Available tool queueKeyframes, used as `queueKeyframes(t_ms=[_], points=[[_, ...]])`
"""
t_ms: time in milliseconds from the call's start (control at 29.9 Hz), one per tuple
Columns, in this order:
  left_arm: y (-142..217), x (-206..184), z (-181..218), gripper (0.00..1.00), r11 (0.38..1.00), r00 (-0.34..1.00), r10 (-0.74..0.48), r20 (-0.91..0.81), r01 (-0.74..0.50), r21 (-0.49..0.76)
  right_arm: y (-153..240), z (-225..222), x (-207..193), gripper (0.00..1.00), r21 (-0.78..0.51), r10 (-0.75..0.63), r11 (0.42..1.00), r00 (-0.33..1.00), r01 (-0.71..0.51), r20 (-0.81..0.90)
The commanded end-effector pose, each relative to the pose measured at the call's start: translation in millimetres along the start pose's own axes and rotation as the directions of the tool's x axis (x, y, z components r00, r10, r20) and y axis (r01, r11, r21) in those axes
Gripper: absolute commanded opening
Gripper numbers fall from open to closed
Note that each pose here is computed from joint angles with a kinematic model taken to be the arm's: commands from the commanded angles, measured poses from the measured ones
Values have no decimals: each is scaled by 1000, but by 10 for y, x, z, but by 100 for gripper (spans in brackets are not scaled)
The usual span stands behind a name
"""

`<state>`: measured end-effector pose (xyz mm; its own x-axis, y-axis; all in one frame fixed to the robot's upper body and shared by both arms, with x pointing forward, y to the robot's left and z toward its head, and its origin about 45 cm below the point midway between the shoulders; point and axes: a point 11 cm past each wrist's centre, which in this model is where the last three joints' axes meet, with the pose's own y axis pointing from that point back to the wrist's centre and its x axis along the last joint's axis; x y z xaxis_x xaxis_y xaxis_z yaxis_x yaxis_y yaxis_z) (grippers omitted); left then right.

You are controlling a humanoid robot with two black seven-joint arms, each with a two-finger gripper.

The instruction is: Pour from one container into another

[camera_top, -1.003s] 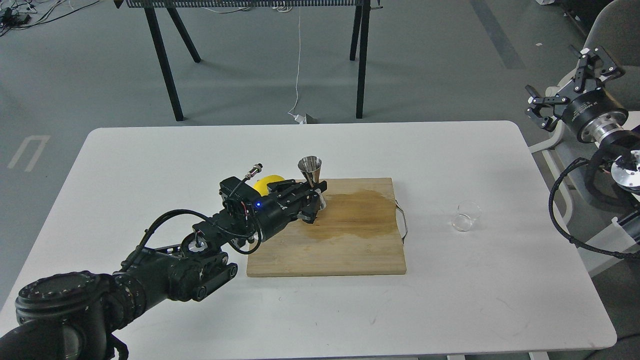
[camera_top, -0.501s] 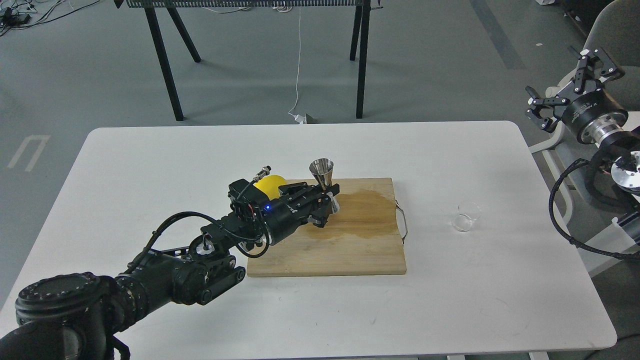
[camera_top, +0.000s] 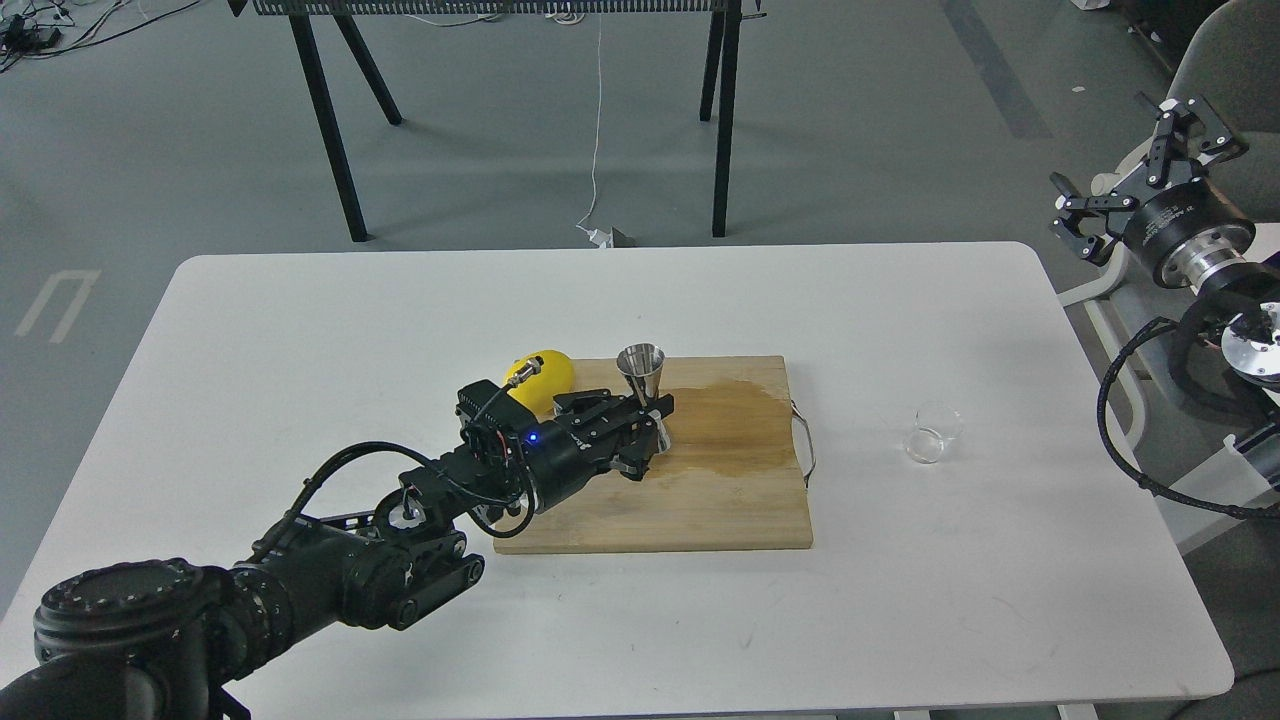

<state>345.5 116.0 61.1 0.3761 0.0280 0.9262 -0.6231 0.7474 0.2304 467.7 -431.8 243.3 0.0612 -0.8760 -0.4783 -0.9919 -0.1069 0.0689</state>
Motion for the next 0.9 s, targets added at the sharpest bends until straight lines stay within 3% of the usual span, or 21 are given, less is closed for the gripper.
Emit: queueKeyframes(t_ms=[0, 869], points=[[9, -19, 2, 16, 1000, 1000, -2, -6, 2, 2, 0, -1, 0, 99, 0, 0, 1000, 1000, 0, 0], [30, -20, -58, 24, 1000, 1000, 1, -14, -1, 26, 13, 7, 20, 99, -1, 4, 1000, 1000, -4, 2]])
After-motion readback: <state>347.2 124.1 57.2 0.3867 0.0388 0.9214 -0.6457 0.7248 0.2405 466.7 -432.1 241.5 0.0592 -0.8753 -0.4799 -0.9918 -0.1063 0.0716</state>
